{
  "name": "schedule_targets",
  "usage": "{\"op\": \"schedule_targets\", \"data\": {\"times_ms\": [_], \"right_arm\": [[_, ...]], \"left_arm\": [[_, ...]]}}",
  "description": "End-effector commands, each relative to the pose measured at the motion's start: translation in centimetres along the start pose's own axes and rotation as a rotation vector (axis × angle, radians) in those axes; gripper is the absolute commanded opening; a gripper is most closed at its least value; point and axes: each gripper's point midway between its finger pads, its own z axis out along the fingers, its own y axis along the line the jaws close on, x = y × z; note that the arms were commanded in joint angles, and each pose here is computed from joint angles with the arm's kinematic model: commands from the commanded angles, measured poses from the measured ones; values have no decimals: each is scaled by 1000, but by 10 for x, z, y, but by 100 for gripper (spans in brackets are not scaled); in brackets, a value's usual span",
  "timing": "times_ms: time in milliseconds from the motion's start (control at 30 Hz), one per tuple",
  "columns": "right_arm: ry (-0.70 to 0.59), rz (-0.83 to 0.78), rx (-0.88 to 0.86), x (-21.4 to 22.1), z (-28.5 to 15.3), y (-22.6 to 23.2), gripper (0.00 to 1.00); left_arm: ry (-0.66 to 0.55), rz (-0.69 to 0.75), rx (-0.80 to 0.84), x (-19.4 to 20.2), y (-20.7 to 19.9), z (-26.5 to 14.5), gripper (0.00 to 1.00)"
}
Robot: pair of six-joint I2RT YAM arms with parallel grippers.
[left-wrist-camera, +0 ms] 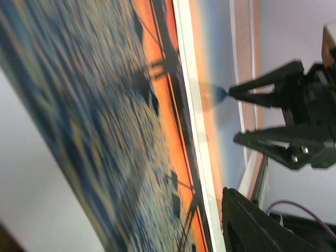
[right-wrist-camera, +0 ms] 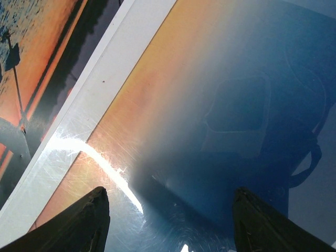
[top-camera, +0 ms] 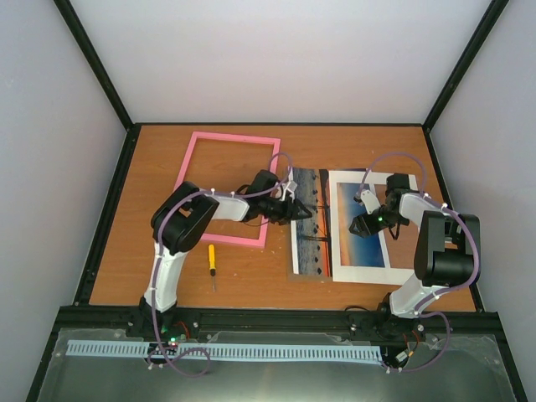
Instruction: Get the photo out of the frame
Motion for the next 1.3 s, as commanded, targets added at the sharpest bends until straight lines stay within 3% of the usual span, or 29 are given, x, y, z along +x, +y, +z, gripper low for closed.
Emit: {"op": "schedule_targets", "data": {"times_ms": [0, 300, 500, 733, 867, 1067, 1267], "right_arm": [[75, 21, -10, 21, 12, 2, 62], [73, 23, -6, 19, 11, 1, 62], [75, 23, 21, 15, 5, -3, 63], [-1, 9, 174, -15, -44, -21, 67], [-96, 58, 175, -41, -72, -15, 70], [-270, 143, 31, -79, -102, 17, 72], [-306, 140, 0, -76, -91, 22, 72]], "left_arm": [[-80, -6, -86, -30, 24, -3, 54], [-80, -7, -52, -36, 18, -1, 36], [-88, 1, -35, -36, 11, -4, 15], [-111, 69, -12, -39, -15, -22, 1], [-115, 90, -18, -40, -26, -38, 1], [-123, 49, -36, -35, -25, -76, 1], [-133, 43, -85, -30, -27, -124, 1]]}}
